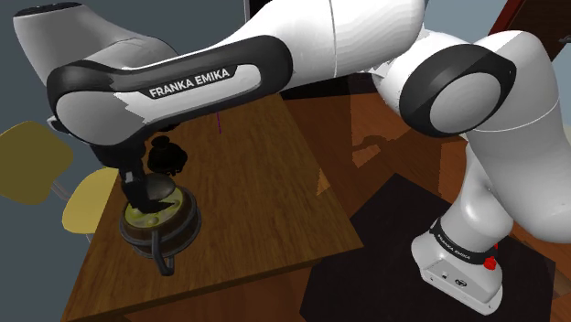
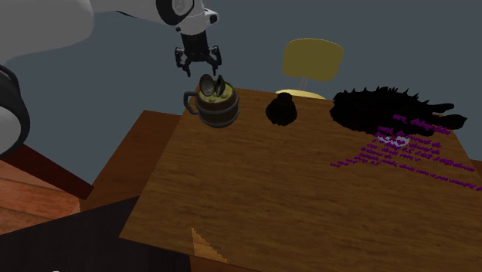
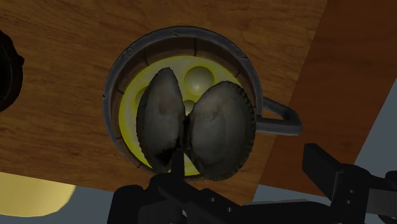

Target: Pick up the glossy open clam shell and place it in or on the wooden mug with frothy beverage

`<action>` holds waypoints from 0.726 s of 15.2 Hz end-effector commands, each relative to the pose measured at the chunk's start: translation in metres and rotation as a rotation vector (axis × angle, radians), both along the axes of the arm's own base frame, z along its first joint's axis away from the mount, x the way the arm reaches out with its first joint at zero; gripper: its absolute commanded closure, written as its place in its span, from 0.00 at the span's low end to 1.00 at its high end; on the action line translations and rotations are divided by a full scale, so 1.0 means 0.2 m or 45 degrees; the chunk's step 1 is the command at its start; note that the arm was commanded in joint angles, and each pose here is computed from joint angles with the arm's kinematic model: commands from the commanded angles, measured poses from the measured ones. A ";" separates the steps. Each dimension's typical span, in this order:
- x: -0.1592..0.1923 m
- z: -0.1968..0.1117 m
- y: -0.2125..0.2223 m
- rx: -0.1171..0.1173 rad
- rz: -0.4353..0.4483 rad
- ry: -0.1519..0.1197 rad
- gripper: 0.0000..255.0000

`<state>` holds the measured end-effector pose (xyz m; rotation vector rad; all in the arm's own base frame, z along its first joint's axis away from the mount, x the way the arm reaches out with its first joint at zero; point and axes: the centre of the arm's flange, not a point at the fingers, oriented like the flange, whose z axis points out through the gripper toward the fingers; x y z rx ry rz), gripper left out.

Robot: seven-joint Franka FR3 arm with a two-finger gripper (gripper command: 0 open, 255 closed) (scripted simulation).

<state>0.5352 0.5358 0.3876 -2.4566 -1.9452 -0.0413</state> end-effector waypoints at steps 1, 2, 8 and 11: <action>0.00 0.10 0.00 0.000 0.000 0.000 0.00; 0.00 0.17 -0.01 0.000 0.000 0.000 0.00; 0.00 0.22 -0.01 0.000 0.000 0.000 0.00; 0.00 0.22 -0.01 0.000 0.000 0.000 0.00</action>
